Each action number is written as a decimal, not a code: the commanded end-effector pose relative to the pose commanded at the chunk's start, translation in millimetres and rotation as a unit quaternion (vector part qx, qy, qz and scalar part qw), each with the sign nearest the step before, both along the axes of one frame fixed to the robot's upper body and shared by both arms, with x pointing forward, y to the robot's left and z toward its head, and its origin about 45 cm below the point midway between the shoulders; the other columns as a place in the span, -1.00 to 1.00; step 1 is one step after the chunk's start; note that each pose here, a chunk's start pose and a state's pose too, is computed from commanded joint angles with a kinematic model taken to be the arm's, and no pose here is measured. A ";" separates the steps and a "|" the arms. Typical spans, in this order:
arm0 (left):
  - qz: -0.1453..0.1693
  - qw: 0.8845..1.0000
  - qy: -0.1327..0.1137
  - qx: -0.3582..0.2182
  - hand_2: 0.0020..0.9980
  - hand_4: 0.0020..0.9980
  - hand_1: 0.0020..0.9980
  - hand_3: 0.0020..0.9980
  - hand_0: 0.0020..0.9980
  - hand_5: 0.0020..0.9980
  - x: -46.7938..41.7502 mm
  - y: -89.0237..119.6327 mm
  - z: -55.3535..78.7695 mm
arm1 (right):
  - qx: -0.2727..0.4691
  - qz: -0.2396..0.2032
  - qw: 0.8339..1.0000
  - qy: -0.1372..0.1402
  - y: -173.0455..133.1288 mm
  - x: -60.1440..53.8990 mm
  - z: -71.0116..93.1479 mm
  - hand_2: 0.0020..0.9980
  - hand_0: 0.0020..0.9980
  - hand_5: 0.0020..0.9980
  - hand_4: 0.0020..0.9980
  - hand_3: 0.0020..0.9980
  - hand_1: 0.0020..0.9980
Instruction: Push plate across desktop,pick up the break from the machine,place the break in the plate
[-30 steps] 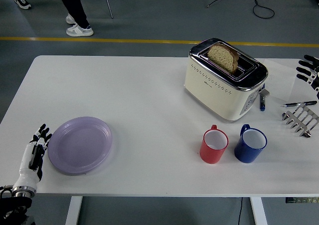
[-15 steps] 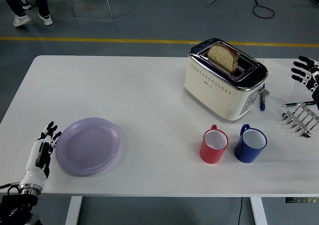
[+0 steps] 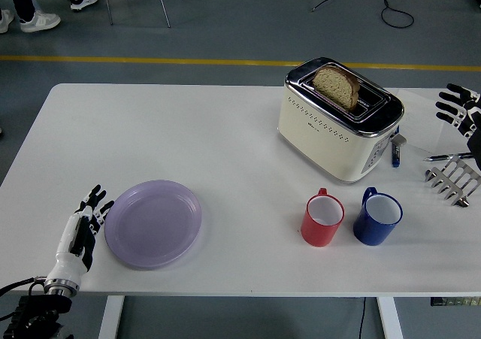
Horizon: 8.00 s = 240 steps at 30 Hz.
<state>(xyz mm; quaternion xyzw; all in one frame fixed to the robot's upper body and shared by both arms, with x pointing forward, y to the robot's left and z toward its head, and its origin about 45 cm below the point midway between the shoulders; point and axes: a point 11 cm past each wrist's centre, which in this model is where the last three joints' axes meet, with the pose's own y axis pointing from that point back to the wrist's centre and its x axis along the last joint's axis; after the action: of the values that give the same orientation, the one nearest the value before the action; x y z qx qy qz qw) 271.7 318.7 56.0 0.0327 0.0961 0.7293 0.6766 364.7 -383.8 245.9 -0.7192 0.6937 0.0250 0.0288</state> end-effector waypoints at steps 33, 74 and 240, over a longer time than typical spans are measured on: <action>-0.073 0.992 0.010 -0.103 0.89 0.06 0.72 0.89 0.65 1.00 1.3 -68.9 2.7 | 0.002 0.004 1.000 0.001 3.9 0.1 -1.5 0.51 0.68 0.16 0.05 0.48 0.56; -0.125 0.985 -0.038 -0.117 0.77 0.05 0.63 0.81 0.57 1.00 13.6 -107.6 32.6 | -0.002 0.007 1.000 -0.002 9.0 -0.2 -0.2 0.51 0.68 0.15 0.05 0.47 0.56; 0.083 0.991 -0.095 0.040 0.87 0.00 0.73 0.80 0.67 0.82 27.6 5.1 63.9 | -0.486 0.377 0.789 0.004 312.0 30.0 -15.7 -0.35 -0.75 -0.69 -0.31 -0.18 -0.53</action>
<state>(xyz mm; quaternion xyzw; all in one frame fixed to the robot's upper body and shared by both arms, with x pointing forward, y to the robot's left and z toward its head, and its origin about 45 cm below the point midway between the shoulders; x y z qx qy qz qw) 299.3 323.8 119.9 -0.0173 0.0046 0.7863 0.6175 394.8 -71.8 230.2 -0.8423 0.2886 -0.3035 -0.3395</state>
